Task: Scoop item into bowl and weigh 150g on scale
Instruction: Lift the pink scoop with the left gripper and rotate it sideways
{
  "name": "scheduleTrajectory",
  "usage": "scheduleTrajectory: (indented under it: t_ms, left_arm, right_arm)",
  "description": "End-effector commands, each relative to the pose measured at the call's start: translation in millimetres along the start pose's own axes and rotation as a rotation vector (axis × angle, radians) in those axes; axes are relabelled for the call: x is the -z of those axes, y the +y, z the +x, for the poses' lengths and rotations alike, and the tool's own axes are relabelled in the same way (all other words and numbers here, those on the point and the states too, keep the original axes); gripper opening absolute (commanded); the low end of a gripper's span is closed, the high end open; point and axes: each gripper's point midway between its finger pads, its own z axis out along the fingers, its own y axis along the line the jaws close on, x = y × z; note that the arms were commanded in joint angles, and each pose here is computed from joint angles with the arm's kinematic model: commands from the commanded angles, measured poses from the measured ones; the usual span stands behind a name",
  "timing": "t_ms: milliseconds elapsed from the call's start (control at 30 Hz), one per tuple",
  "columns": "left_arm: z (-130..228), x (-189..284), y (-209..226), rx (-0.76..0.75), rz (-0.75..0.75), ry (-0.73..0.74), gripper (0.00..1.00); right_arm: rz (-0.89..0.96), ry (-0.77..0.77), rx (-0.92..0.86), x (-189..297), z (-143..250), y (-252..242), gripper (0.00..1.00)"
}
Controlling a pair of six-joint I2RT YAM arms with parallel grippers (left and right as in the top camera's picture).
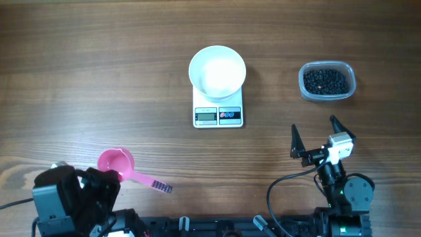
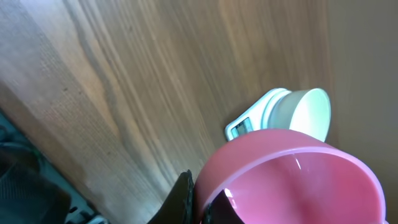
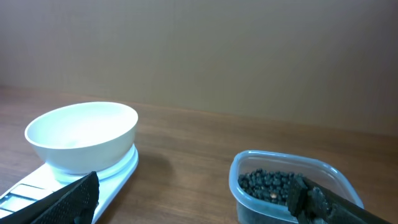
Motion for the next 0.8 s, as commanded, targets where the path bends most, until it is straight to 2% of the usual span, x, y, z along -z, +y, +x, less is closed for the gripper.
scheduleTrajectory:
  t_ms: [0, 100, 200, 400, 467, 533, 600, 700, 767]
  left_arm:
    - [-0.7, -11.8, 0.8, 0.063, 0.000, 0.004, 0.04]
    - [-0.4, -29.5, 5.5, 0.137, -0.019, 0.013, 0.04]
    - [4.0, -50.2, 13.0, 0.193, -0.043, 0.041, 0.04]
    - [3.9, -76.7, 17.1, 0.289, -0.068, 0.055, 0.04]
    - [2.2, -81.0, 15.1, 0.352, -0.079, 0.057, 0.04]
    - [-0.4, -84.9, 11.5, 0.376, -0.080, 0.056, 0.04]
    - [-1.2, -90.2, 6.3, 0.377, -0.080, 0.072, 0.04]
    - [2.4, -98.2, 4.4, 0.385, -0.109, 0.114, 0.04]
    - [4.6, -105.1, 7.0, 0.390, -0.153, 0.138, 0.04]
  right_arm:
    - [-0.113, -0.002, -0.224, 1.4, -2.7, 19.6, 1.00]
    - [-0.253, 0.054, -0.613, 5.8, -4.9, 43.4, 1.00]
    - [-0.390, 0.168, -0.930, 14.3, -5.1, 68.6, 1.00]
    - [-0.578, 0.501, -1.421, 40.4, -2.0, 110.9, 1.00]
    - [-0.567, 0.562, -1.548, 42.3, -2.3, 113.2, 1.00]
    - [-0.530, 0.543, -1.591, 38.0, -2.5, 108.0, 1.00]
    - [-0.523, 0.503, -1.539, 35.4, -2.7, 104.6, 1.00]
    - [-0.520, 0.342, -1.282, 28.1, -9.2, 94.1, 1.00]
    - [-0.527, 0.314, -1.190, 27.8, -9.0, 93.7, 0.96]
